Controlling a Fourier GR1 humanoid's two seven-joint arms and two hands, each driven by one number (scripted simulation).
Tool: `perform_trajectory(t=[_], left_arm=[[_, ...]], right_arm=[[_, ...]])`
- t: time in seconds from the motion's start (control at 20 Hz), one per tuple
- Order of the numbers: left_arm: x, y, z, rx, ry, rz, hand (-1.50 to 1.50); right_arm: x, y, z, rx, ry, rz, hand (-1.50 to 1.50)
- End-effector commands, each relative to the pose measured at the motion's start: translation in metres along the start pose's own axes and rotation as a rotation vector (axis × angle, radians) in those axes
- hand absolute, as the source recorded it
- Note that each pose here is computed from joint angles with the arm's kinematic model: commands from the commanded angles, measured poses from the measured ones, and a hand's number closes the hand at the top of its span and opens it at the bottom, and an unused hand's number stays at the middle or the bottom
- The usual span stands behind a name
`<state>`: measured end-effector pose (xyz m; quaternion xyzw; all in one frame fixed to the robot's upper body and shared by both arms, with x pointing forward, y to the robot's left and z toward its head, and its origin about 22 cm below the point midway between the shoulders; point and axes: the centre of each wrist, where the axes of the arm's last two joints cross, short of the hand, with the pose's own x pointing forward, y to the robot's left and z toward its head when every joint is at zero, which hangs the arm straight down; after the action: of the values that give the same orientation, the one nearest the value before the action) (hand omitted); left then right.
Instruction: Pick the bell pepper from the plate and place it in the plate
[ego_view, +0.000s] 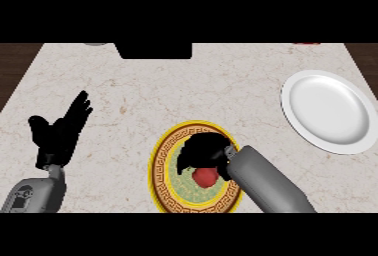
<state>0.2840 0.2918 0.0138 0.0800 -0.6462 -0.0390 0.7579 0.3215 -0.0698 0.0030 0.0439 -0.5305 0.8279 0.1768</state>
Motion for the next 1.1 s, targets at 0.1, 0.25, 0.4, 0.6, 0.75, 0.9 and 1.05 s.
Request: perform_trajectory(t=[0.1,0.25,0.4,0.6,0.75,0.9,1.05], left_arm=[[0.016,0.015,0.000,-0.007,0.000,0.004,0.00],[0.002,-0.004,0.010,0.001,0.000,-0.014,0.00],[-0.005,-0.006,0.000,-0.013,-0.004,0.004,0.00],[-0.014,-0.021,0.016,0.009,0.000,0.005,0.00],[-0.002,0.003,0.008,0.056,0.030,0.011,0.00],[-0.003,0.009,0.014,0.056,0.025,0.002,0.00],[0.000,0.006,0.008,0.042,0.023,0.020,0.00]], right_arm=[[0.015,0.008,-0.010,0.024,-0.074,0.030,1.50],[0.013,0.026,-0.008,-0.006,-0.086,-0.015,1.50],[0.016,0.014,-0.023,-0.028,-0.095,-0.024,1.50],[0.009,0.021,-0.002,-0.233,0.087,-0.074,1.50],[-0.016,0.040,0.031,-0.349,0.458,-0.286,1.50],[-0.032,0.038,0.060,-0.491,0.770,-0.407,1.50],[-0.026,0.009,0.079,-0.751,0.898,-0.334,1.50]])
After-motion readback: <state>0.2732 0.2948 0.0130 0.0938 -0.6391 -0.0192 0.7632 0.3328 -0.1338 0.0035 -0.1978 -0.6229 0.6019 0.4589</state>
